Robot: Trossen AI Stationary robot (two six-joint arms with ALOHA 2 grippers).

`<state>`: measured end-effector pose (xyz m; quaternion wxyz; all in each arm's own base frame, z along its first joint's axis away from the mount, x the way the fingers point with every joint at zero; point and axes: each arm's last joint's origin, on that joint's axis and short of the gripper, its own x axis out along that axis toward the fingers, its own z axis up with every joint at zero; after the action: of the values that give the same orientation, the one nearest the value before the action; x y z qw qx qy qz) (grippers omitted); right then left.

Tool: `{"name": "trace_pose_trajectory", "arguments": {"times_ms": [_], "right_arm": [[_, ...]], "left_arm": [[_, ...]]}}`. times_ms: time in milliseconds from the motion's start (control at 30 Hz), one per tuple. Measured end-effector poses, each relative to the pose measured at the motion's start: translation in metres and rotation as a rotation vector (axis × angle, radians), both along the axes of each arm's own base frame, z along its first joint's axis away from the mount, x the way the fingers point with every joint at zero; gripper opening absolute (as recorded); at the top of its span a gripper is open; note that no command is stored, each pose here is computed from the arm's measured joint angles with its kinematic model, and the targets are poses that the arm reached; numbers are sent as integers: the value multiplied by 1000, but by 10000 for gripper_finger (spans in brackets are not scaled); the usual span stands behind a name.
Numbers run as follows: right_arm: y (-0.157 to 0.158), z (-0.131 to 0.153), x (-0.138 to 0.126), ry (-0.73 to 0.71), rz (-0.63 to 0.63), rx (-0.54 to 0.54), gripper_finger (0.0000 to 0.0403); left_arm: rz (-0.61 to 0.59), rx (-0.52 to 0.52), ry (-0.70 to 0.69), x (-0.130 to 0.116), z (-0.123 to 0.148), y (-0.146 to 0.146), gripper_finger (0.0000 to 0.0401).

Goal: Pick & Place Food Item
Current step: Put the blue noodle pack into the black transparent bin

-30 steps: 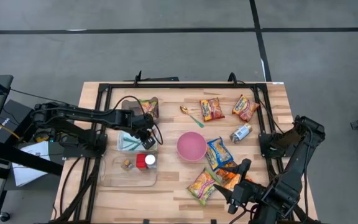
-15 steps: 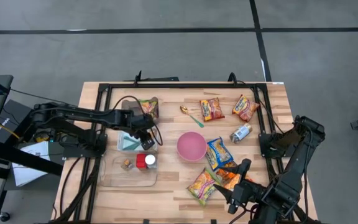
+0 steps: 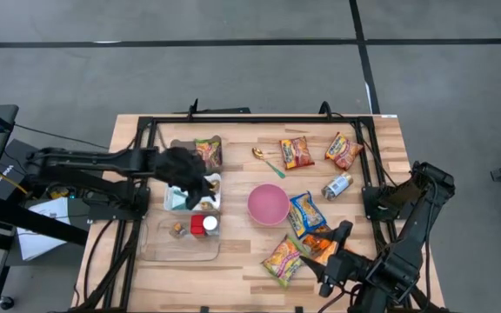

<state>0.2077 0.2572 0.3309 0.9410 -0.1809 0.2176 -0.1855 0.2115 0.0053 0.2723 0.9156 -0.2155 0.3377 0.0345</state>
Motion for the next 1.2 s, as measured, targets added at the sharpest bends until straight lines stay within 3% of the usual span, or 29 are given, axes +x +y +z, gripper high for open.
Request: {"name": "trace_pose_trajectory", "arguments": {"times_ms": [333,500,733,1000,1200], "right_arm": [[-29,-7,-11,100,-192,94,307],[-38,-17,-6,176,-276,156,307],[-40,-23,-6,213,-302,173,307],[-56,-49,0,341,-438,224,307],[-85,-74,11,450,-565,181,307]], "left_arm": [[-309,238,-678,9,61,-46,127],[-487,386,-884,16,66,-83,127],[-648,559,-962,27,45,-139,128],[-537,748,-913,26,31,-168,129],[-500,760,-932,21,36,-170,126]]}}
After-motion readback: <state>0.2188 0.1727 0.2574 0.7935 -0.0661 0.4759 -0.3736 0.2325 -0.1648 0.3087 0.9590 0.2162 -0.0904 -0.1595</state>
